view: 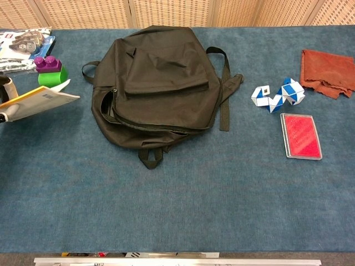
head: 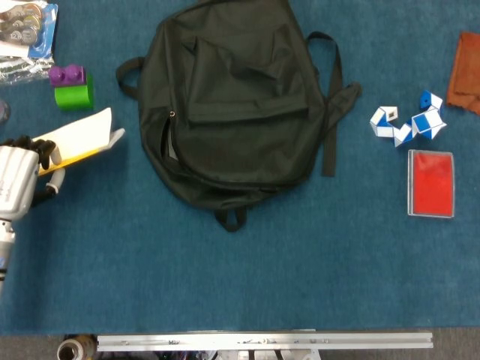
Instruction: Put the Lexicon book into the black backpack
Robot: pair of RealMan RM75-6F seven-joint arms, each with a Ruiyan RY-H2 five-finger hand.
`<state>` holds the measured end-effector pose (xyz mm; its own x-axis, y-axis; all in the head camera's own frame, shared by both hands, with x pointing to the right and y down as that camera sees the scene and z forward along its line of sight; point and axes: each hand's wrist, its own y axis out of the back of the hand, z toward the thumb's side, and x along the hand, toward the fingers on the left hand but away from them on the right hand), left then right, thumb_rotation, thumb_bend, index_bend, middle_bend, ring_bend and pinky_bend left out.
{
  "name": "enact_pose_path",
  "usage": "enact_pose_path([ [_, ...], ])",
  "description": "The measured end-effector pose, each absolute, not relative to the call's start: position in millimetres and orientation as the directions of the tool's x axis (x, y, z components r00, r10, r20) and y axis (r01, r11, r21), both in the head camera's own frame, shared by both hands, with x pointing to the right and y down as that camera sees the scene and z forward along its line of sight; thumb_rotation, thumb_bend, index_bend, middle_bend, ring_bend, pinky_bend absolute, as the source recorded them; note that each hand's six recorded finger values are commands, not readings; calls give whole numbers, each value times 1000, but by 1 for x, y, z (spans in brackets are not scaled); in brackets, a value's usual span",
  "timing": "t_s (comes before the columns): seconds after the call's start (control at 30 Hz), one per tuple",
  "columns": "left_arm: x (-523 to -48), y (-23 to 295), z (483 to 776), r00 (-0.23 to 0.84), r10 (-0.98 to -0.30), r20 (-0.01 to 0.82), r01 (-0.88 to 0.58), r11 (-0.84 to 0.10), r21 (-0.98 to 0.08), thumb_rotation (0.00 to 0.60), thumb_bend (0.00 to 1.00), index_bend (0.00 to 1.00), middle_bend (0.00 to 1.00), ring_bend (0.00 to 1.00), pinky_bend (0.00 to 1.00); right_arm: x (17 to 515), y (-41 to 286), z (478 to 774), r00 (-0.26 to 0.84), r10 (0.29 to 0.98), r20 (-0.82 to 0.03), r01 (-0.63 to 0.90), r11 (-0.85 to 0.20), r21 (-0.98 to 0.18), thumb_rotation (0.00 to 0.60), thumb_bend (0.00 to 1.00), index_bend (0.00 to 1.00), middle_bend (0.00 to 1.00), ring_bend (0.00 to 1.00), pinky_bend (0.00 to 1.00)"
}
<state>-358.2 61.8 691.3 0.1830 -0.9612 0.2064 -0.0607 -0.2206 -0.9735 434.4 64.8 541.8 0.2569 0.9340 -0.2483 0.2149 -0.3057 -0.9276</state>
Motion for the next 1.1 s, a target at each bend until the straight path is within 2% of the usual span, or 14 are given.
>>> enact_pose_path([
  [0.2,-354,67,674,220,-963,157,-87,-180,-980,600,355,746,624,490,585,410,60,548,314,901,-298,199,-369,-908,600,136,260,383,251,417],
  [0.47,-347,76,642,284,-957,62,-125,-101,-987,600,354,747,625,491,585,352,49,573,437,787,-435,137,-536,-833,600,130,260,383,251,417],
  [0.73,-339,85,631,313,-949,42,-145,-92,-985,600,355,747,626,491,585,301,38,603,500,697,-514,103,-637,-764,600,127,260,383,251,417],
  [1.1,-330,85,634,348,-936,51,-134,-103,-986,600,354,747,626,489,585,233,30,647,564,617,-549,60,-693,-718,600,125,260,383,251,414],
])
